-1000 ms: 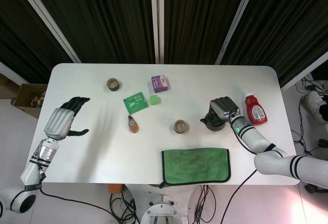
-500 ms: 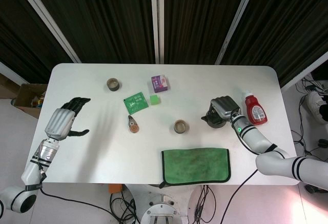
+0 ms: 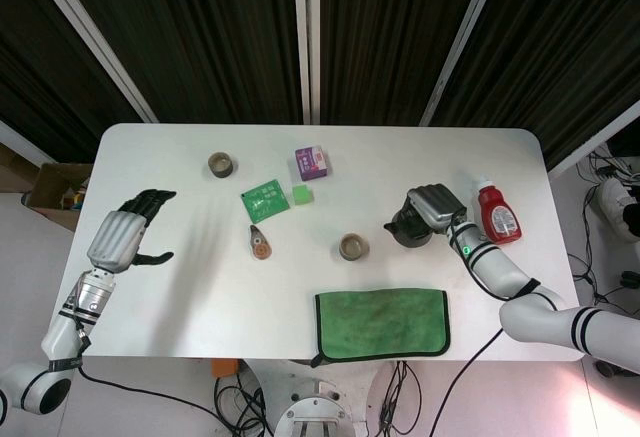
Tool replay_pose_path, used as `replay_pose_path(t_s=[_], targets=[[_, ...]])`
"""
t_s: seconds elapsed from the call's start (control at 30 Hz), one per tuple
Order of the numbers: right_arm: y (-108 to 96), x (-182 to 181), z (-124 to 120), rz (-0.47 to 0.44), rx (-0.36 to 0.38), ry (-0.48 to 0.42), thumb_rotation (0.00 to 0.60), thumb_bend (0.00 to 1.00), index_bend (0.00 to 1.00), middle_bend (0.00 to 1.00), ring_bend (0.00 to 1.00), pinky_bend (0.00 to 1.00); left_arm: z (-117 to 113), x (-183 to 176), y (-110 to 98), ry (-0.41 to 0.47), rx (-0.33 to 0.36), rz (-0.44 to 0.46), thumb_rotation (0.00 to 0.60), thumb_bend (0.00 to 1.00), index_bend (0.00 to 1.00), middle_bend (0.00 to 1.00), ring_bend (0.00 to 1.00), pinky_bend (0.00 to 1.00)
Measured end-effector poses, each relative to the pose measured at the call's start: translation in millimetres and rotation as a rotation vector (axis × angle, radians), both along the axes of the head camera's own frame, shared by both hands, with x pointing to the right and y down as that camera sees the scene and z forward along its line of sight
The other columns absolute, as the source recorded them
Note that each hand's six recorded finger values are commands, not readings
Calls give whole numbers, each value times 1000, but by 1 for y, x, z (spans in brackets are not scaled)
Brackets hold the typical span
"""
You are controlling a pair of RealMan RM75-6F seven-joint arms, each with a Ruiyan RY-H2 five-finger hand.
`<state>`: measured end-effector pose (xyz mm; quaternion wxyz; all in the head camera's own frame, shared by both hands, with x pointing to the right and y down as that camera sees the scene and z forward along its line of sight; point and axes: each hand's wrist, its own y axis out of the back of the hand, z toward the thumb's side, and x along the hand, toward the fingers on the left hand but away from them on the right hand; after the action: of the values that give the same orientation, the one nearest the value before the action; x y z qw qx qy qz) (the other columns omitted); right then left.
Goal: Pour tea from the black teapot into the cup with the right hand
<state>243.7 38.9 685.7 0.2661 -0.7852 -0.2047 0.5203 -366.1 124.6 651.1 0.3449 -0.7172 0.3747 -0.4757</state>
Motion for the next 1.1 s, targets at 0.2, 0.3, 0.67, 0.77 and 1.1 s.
replay_pose_path(t_s=[0.2, 0.3, 0.67, 0.77, 1.1], targets=[[-1, -10, -4, -18, -8, -41, 534, 628, 1000, 1000, 869, 556, -1, 1, -1, 1, 4, 0, 600, 0, 136, 137, 115, 275], [-1, -14, -5, -36, -12, -57, 532, 631, 1000, 1000, 869, 555, -1, 1, 0, -2, 2, 1, 600, 0, 136, 137, 115, 275], [-2, -28, -10, -181, 35, -90, 534, 684, 1000, 1000, 877, 569, 2, 3, -2, -4, -2, -5, 600, 0, 136, 137, 115, 275], [-2, -31, -10, -234, 52, -85, 534, 684, 1000, 1000, 877, 570, 2, 3, -2, -5, -2, -4, 600, 0, 136, 137, 115, 276], [-6, -35, -7, -270, 43, -67, 535, 689, 1000, 1000, 878, 570, 4, 4, -2, -5, -7, -3, 600, 0, 137, 137, 115, 276]])
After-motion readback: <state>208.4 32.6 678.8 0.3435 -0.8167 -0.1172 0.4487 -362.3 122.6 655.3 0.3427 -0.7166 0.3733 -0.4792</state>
